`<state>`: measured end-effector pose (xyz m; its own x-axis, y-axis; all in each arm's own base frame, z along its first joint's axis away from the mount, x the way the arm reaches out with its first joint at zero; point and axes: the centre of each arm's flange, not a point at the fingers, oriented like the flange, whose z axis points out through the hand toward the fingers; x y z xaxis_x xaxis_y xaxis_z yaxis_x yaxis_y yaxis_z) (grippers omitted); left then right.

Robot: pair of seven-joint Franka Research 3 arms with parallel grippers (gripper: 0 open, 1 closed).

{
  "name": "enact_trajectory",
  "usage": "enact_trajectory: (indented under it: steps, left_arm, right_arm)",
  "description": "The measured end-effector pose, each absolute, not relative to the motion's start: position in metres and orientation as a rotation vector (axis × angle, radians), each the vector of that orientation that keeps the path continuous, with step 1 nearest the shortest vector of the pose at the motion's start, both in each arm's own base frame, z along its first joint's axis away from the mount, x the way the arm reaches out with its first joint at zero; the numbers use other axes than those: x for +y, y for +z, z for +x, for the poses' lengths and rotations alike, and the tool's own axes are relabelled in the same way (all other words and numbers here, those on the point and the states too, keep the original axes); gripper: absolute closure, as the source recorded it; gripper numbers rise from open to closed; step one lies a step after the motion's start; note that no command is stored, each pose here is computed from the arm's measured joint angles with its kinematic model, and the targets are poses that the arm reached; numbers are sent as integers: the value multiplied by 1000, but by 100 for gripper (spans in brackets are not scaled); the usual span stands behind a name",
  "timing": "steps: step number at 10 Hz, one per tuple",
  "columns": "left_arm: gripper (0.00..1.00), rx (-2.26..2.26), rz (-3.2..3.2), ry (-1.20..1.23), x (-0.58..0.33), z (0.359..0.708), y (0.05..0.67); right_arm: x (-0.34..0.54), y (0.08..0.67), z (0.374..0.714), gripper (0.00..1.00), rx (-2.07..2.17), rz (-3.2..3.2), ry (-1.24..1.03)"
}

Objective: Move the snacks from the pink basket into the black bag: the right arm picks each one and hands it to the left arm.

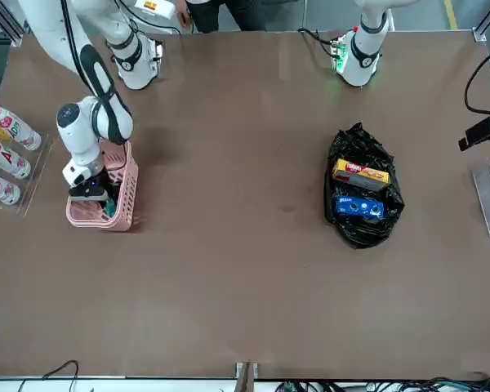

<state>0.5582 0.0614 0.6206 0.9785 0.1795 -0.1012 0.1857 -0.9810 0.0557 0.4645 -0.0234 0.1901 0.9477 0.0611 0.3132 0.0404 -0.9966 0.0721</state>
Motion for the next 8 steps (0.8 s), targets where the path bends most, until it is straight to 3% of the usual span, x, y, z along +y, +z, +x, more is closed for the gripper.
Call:
enact_trajectory:
  steps: [5,8]
  left_arm:
    - [0,268,3060,-171,55,558,619]
    - [0,256,3058,-216,51,555,617]
  right_arm:
    - [-11,190,464,44,68,3046,495]
    - [-11,190,465,59,69,3044,501]
